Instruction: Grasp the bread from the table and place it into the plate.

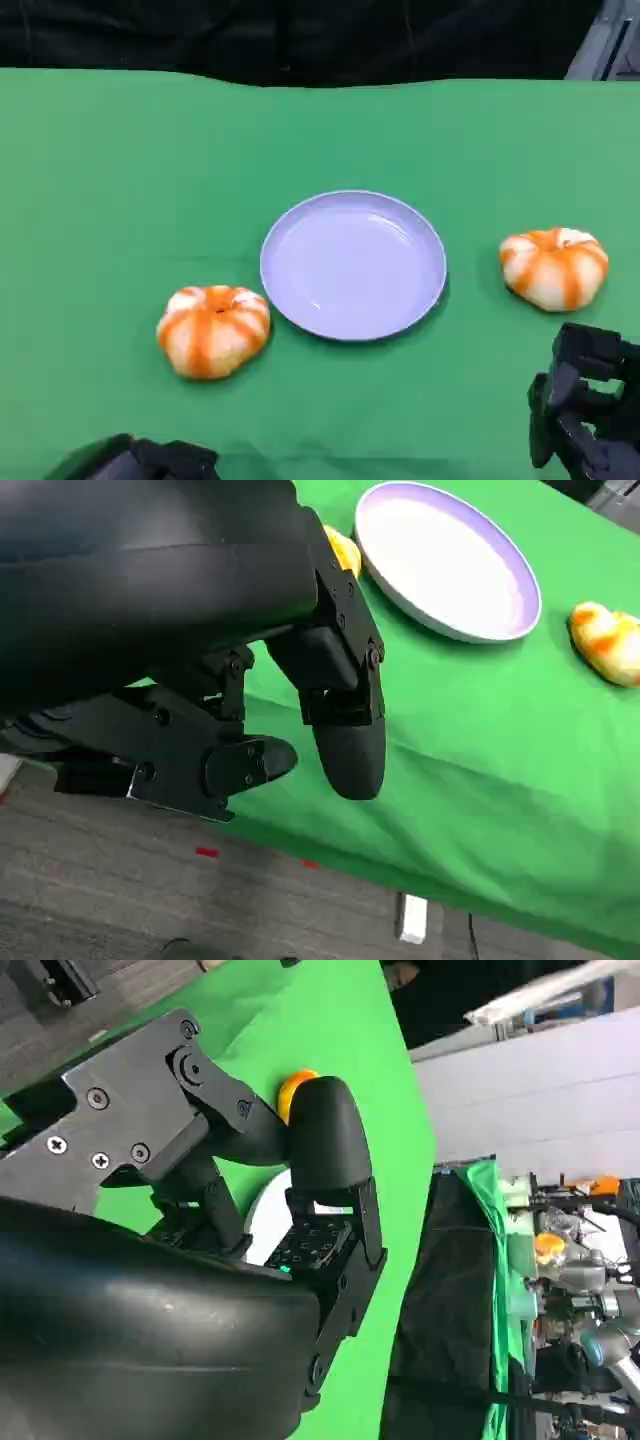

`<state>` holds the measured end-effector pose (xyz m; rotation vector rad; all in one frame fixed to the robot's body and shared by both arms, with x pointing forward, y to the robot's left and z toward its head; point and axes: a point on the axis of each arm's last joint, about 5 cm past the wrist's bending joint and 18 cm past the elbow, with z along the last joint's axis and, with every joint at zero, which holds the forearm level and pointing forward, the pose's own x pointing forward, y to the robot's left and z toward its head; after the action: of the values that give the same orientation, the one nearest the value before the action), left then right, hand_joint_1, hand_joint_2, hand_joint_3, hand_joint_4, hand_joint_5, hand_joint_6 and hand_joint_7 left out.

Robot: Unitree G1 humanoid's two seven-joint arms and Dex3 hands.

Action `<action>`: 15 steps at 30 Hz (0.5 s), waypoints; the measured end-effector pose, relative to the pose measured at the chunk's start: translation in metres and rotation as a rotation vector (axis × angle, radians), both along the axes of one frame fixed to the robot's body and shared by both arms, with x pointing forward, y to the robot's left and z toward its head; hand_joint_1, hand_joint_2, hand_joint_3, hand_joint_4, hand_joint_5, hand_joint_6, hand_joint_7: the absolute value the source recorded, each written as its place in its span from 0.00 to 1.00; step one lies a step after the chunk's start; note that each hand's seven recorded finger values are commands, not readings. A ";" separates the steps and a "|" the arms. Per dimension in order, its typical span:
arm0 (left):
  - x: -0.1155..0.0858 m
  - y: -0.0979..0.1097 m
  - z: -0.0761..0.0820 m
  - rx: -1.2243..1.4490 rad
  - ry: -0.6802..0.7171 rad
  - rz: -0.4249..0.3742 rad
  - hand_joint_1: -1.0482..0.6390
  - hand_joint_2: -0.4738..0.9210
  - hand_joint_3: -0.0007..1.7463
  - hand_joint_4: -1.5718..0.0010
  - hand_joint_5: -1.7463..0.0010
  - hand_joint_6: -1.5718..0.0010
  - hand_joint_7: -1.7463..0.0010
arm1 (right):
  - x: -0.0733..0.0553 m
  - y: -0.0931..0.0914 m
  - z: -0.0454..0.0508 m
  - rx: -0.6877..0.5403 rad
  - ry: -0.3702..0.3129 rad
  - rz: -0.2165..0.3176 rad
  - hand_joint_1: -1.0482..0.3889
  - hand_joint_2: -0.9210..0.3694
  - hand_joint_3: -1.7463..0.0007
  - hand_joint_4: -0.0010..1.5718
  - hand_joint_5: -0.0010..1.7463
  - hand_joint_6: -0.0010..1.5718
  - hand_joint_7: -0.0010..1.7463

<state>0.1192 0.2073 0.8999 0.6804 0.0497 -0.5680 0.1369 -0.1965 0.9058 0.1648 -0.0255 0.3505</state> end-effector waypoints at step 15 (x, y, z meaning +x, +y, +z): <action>-0.003 -0.006 -0.004 -0.126 -0.201 0.130 0.44 1.00 0.22 0.69 0.63 0.56 0.88 | 0.000 0.000 0.0001 0.000 0.000 0.001 0.69 0.30 0.32 0.60 0.96 0.56 0.84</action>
<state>0.1166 0.2015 0.8964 0.6040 -0.1281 -0.3729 0.1366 -0.1964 0.9059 0.1653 -0.0255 0.3510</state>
